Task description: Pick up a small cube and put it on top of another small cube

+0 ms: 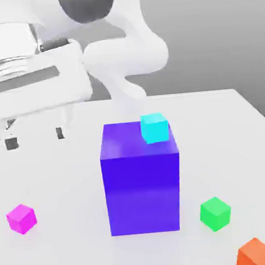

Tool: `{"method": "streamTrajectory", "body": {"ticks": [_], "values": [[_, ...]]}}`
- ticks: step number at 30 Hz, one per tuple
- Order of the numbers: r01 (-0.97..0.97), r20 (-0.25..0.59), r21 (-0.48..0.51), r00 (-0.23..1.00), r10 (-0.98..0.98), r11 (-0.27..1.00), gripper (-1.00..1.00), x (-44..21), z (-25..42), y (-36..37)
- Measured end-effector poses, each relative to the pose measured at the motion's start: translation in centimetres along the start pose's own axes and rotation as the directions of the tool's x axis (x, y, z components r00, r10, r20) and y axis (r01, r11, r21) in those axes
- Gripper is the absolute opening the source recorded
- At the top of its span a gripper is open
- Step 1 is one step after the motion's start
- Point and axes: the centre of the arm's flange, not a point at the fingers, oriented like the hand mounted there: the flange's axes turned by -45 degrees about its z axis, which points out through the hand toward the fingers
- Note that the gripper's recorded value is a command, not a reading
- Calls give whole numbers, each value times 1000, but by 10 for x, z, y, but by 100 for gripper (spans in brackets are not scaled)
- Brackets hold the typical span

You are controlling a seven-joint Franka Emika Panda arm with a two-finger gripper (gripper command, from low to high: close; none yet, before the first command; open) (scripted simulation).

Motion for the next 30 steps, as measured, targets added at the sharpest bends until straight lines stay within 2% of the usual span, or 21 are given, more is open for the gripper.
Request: {"method": "streamTrajectory", "body": {"ticks": [6,11,14,19,20,26,30], "values": [[-138,113,-108,982,150,985,0,-54,73,96],[-198,187,-241,951,246,950,0,-112,107,160],[-205,195,-276,945,263,939,0,-127,124,177],[-206,197,-280,944,266,938,0,-139,162,188],[-208,198,-279,943,268,938,-100,-143,169,190],[-209,200,-277,942,269,938,-100,-144,173,190],[-205,197,-281,944,265,938,-100,-135,151,186]]}}
